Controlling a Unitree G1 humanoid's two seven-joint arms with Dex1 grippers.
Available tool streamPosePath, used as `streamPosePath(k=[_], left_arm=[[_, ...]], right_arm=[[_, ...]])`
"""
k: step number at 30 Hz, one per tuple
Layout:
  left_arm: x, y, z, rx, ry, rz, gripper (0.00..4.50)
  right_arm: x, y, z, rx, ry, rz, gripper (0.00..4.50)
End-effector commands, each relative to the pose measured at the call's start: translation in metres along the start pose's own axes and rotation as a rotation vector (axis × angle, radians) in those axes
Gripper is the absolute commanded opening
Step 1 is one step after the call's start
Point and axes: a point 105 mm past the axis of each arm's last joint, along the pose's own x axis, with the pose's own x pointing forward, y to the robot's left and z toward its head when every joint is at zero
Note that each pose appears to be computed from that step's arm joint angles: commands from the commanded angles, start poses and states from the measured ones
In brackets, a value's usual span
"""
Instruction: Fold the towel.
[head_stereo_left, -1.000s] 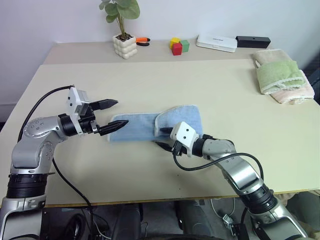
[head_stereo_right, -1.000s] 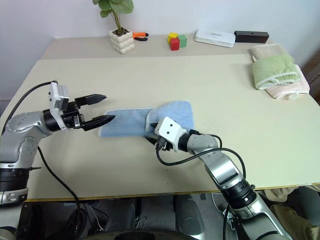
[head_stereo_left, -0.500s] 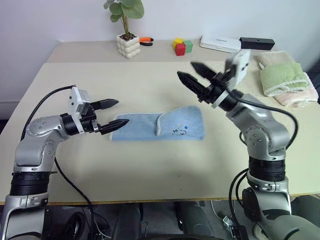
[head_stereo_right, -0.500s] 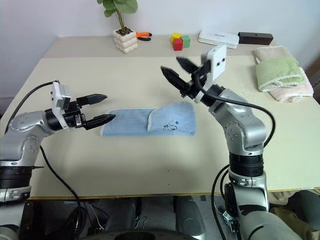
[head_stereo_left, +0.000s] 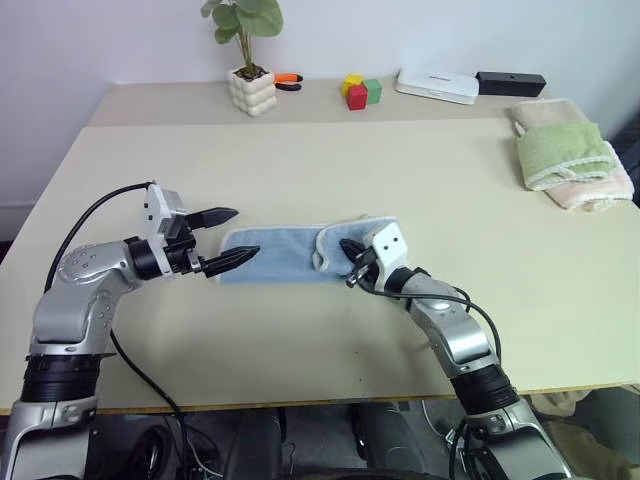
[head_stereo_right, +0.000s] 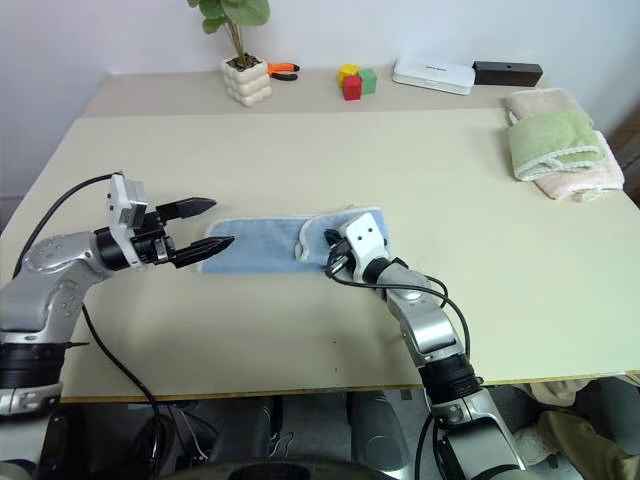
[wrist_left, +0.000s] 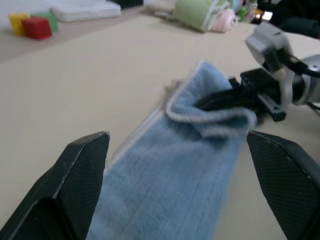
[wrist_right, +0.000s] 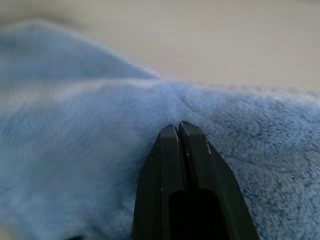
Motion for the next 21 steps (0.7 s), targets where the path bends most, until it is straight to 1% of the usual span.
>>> streamPosePath(k=[1,3,4,6,7,8,9,12,13,17,18,21], left_arm=[[-0.005,-0.009,0.005,-0.026,0.008,0.001,4.5],[-0.005,-0.012,0.001,-0.105,0.018,0.021,4.5],[-0.005,-0.013,0.001,-0.135,0.013,0.03,4.5],[-0.005,-0.015,0.003,-0.159,-0.013,0.053,4.5],[-0.005,-0.015,0.004,-0.176,-0.025,0.072,4.5],[-0.005,-0.014,0.004,-0.211,-0.036,0.103,4.5],[-0.006,-0.014,0.003,-0.249,-0.054,0.139,4.5],[-0.014,-0.017,0.007,-0.388,-0.129,0.212,4.5],[-0.018,-0.02,0.007,-0.432,-0.14,0.231,4.5],[-0.031,-0.031,-0.006,-0.561,-0.131,0.321,4.5],[-0.033,-0.035,-0.007,-0.587,-0.133,0.322,4.5],[-0.035,-0.039,-0.014,-0.663,-0.142,0.399,4.5]], right_arm=[[0.001,0.006,-0.013,-0.027,0.051,0.02,0.03],[0.002,0.004,-0.001,0.033,0.006,0.026,0.03],[0.003,0.003,0.006,0.057,-0.017,0.029,0.55],[0.003,-0.001,0.019,0.076,-0.062,0.029,1.26],[0.003,-0.002,0.025,0.098,-0.086,0.032,1.81],[0.002,-0.005,0.033,0.105,-0.11,0.038,2.25],[0.0,-0.008,0.043,0.09,-0.135,0.055,2.87],[-0.01,-0.02,0.063,0.052,-0.191,0.1,4.36],[-0.015,-0.025,0.071,0.053,-0.218,0.117,4.44],[-0.034,-0.044,0.092,0.016,-0.26,0.167,4.44],[-0.038,-0.049,0.095,0.009,-0.26,0.172,4.44],[-0.054,-0.053,0.097,0.008,-0.2,0.265,4.44]])
